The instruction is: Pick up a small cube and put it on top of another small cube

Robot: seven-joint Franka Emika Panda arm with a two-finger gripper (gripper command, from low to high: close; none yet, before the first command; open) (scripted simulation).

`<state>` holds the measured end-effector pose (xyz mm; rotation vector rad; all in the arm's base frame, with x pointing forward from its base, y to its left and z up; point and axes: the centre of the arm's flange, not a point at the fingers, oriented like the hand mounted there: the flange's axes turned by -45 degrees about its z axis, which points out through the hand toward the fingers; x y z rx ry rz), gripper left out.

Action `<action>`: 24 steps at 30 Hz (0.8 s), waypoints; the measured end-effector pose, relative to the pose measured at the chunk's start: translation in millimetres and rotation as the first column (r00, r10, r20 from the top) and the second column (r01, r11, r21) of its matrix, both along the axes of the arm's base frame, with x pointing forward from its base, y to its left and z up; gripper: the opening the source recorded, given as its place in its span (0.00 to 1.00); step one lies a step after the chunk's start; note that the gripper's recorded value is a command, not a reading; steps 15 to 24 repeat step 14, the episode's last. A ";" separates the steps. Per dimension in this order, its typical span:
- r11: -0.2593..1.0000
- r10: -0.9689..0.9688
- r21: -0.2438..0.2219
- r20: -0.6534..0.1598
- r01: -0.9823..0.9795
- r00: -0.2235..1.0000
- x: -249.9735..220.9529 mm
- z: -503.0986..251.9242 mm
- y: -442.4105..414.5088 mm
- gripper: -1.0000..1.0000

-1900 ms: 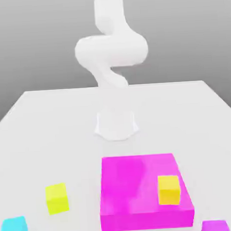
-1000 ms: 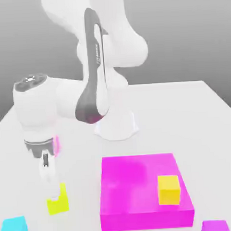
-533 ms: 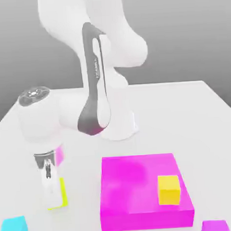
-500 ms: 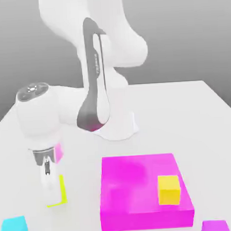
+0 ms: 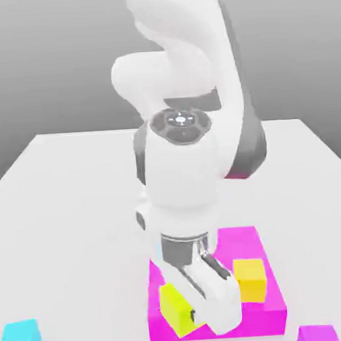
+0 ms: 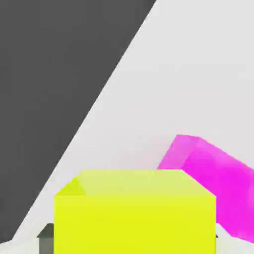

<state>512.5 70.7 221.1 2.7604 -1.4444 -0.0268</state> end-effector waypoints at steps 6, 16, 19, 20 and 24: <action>0.993 0.113 0.013 0.024 -0.114 0.993 11.7 25.9 120.3 0.00; 0.992 0.128 0.016 0.029 -0.129 0.991 11.7 -30.0 138.7 1.00; 0.992 0.128 0.016 0.029 -0.129 0.991 11.7 -30.0 138.7 1.00; 0.992 0.128 0.016 0.029 -0.129 0.991 11.7 -30.0 138.7 1.00; 0.992 0.128 0.016 0.029 -0.129 0.991 11.7 -30.0 138.7 1.00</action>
